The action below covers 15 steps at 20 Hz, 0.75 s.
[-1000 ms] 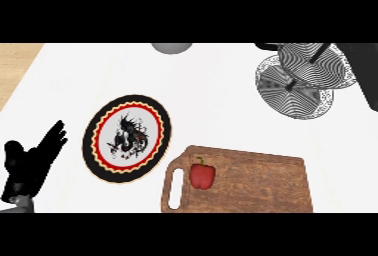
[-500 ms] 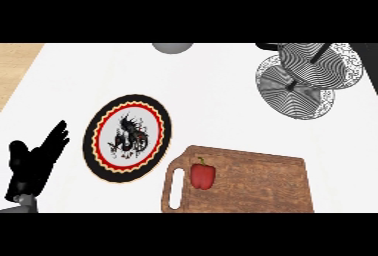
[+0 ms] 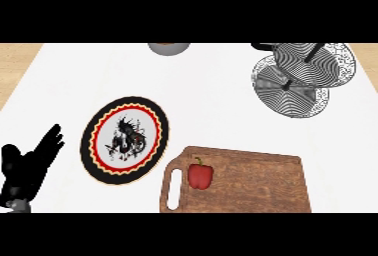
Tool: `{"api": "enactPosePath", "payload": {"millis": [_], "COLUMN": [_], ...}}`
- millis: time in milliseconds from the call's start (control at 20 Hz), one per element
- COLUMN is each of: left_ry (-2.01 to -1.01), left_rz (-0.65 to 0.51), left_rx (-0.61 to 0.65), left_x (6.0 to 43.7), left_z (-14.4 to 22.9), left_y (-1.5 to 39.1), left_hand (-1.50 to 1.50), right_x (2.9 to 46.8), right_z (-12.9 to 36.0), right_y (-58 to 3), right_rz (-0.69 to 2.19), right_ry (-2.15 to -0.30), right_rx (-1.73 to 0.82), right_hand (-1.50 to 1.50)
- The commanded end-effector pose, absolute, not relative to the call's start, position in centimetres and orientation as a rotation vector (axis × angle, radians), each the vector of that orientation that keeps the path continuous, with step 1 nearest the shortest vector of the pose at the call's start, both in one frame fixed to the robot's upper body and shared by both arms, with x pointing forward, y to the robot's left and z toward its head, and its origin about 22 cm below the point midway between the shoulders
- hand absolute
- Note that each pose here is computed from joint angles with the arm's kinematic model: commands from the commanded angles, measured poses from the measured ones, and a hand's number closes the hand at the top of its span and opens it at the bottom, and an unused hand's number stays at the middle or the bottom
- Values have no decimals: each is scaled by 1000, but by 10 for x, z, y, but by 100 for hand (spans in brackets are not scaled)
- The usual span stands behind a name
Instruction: Pick the tomato from the cutting board and place it in the tiered basket
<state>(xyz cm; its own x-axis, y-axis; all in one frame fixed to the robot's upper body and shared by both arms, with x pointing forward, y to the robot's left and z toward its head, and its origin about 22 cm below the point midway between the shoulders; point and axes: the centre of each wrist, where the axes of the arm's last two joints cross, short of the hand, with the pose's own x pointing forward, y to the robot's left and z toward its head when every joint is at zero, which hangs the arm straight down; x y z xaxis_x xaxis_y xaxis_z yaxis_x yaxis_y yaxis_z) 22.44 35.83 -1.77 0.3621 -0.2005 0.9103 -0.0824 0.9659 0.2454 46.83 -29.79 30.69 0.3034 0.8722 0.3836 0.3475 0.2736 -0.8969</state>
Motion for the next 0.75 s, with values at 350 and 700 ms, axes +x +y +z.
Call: {"api": "enactPosePath", "payload": {"millis": [350, 700], "left_ry": [-1171, -1175], "left_rz": [-34, -11], "left_rx": [297, 313], "left_x": [210, 207], "left_z": [-18, -19], "left_y": [375, 367], "left_hand": [0, 0], "right_x": [424, 370], "right_z": [334, 307], "right_y": [-405, -491], "right_rz": [8, -13], "right_ry": [-1425, -1529], "right_rx": [-903, -716], "right_hand": [-150, -150]}}
